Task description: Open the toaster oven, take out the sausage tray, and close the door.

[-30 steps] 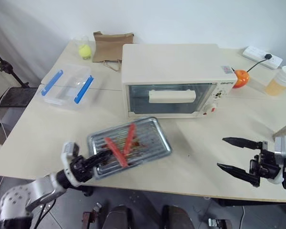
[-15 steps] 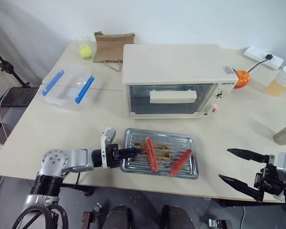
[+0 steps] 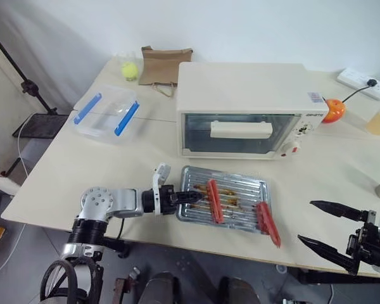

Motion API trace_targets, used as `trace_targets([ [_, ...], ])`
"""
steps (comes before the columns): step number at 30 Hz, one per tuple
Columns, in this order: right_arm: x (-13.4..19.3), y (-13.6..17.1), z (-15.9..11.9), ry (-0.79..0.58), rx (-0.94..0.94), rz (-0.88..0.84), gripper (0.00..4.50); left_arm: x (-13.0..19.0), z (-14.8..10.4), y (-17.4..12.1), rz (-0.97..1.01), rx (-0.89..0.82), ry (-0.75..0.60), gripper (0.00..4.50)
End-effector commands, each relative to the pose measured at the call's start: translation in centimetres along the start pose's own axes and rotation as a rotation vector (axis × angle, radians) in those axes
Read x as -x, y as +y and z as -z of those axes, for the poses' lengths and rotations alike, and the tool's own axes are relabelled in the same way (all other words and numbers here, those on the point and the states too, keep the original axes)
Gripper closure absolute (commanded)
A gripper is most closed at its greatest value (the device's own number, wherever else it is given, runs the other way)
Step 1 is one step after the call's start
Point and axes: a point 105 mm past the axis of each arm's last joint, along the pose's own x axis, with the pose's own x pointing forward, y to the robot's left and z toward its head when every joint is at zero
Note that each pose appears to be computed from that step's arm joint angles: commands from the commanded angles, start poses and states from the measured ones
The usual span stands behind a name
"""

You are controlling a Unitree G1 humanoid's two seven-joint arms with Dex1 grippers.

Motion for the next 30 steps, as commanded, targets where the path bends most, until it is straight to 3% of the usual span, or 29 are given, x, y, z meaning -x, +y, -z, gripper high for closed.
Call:
trace_targets([
  [1,0.3,0.0,-0.7,-0.022,0.034,0.002,0.02,-0.4,1.4,2.3,-0.094,0.045,0.042,4.50],
  [3,0.3,0.0,-0.6,-0.023,0.035,0.003,0.02,-0.3,1.3,2.5,-0.107,0.038,0.039,4.50],
  [6,0.3,-0.1,-0.5,-0.024,0.035,0.005,0.00,-0.2,1.4,2.7,-0.122,0.020,0.031,3.90],
  [13,0.5,-0.1,-0.2,-0.022,0.033,0.001,0.00,0.6,1.4,2.6,-0.121,-0.027,0.003,1.64],
  [19,0.7,-0.2,0.3,-0.019,0.026,-0.012,0.00,4.0,0.1,1.8,-0.173,-0.187,-0.073,0.03],
  [26,1.1,-0.3,0.7,-0.007,0.019,-0.023,0.00,8.2,-0.3,1.2,-0.240,-0.409,-0.077,0.03],
  [30,1.3,-0.4,1.0,0.002,0.020,-0.027,0.00,10.9,-1.3,0.3,-0.235,-0.775,-0.122,0.03],
])
